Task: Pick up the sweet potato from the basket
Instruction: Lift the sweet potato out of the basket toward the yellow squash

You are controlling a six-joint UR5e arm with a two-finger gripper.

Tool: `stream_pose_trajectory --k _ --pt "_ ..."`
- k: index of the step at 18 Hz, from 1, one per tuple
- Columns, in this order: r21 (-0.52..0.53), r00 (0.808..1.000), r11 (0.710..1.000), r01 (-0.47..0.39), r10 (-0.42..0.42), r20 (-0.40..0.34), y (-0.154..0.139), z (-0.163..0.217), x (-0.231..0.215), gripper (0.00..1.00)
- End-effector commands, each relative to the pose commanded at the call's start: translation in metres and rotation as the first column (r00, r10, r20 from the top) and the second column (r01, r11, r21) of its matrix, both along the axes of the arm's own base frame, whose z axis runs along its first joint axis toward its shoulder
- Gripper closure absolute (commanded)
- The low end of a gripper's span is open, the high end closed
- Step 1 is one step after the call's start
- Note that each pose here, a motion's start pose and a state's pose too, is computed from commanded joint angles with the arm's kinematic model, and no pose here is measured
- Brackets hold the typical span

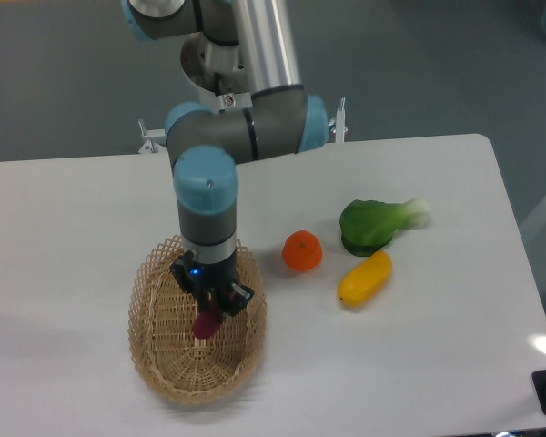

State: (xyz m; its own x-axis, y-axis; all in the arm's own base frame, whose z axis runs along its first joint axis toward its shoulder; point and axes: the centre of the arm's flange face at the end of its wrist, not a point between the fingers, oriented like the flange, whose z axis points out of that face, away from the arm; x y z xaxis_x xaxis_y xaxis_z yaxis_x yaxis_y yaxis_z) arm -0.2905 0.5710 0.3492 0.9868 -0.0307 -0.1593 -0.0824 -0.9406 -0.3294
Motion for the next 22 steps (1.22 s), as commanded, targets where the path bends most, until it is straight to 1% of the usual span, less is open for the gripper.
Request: stream_pose_trajectory --k 4,7,10,13,15,22 --pt "0.060 0.998 0.997 -0.048 0.050 -0.043 -0.009 0.039 -0.044 0.64" --pt "0.080 0.997 0.995 -0.053 0.057 -0.047 -0.027 0.046 -0.078 0.64" --pt "0.023 0.999 0.999 -0.031 0.032 -0.036 -0.053 0.038 -0.108 0.64" --pt "-0.026 0.999 1.000 0.006 -0.007 -0.039 -0.092 0.049 -0.136 0.64" --pt "-0.057 1.000 0.998 0.013 -0.014 -0.023 -0.111 0.045 -0.153 0.64" --pt "-0.106 0.996 0.992 0.065 -0.071 -0.048 -0.167 0.033 -0.203 0.64"
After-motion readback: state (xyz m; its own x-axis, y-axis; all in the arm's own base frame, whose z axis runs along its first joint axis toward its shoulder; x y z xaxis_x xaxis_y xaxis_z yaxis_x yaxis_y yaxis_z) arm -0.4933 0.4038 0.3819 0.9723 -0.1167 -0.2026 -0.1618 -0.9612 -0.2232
